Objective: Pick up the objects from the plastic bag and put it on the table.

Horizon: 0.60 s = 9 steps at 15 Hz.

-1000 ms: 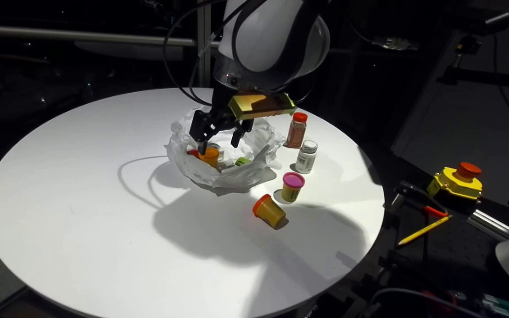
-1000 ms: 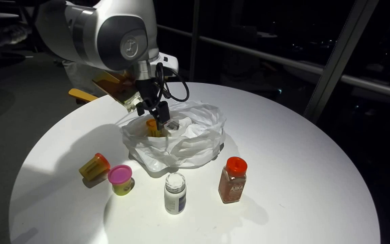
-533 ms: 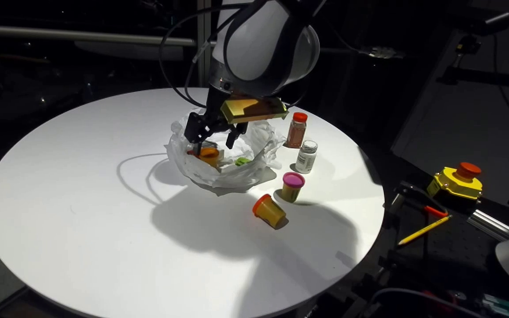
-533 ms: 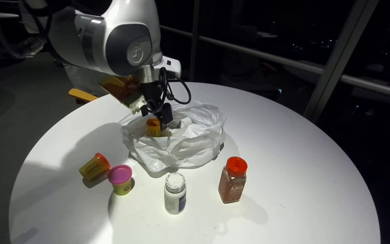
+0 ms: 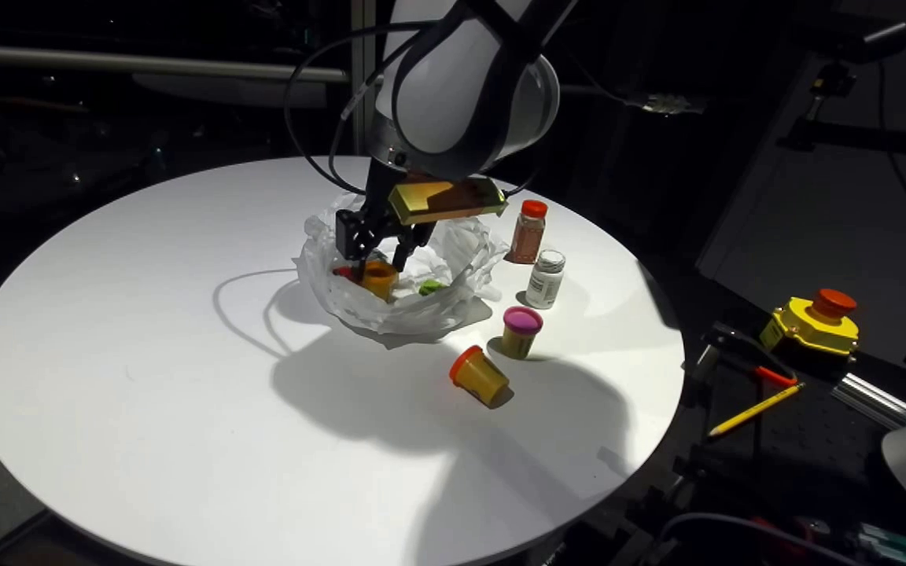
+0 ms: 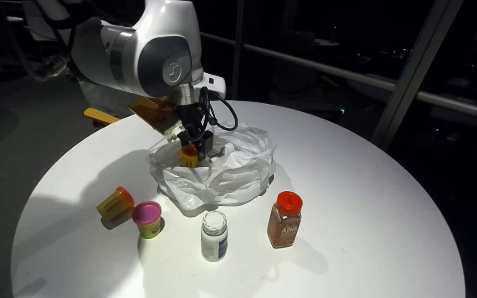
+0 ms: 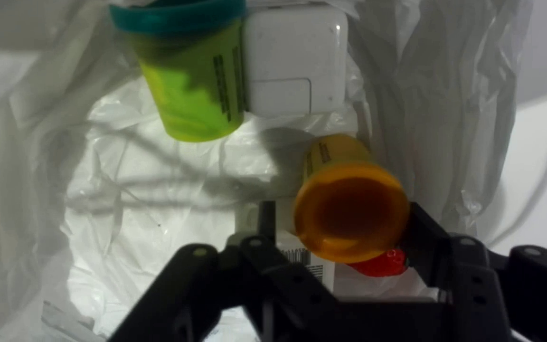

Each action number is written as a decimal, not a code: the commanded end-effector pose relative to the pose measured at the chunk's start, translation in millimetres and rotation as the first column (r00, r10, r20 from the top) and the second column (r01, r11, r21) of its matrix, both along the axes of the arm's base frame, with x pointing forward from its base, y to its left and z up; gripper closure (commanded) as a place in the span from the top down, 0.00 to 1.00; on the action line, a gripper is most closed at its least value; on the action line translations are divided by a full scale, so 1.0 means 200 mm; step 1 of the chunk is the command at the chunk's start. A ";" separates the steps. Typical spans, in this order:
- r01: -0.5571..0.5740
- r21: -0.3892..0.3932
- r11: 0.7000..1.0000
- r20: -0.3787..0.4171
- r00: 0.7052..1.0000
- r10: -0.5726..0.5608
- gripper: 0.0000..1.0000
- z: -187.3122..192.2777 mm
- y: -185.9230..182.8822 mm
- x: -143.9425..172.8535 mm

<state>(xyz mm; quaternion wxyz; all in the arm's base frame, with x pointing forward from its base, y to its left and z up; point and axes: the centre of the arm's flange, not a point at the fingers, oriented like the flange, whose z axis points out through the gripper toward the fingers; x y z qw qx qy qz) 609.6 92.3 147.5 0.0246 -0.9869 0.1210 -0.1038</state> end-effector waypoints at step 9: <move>0.065 -0.057 0.996 0.047 0.997 -0.062 0.28 0.28 0.05 -0.10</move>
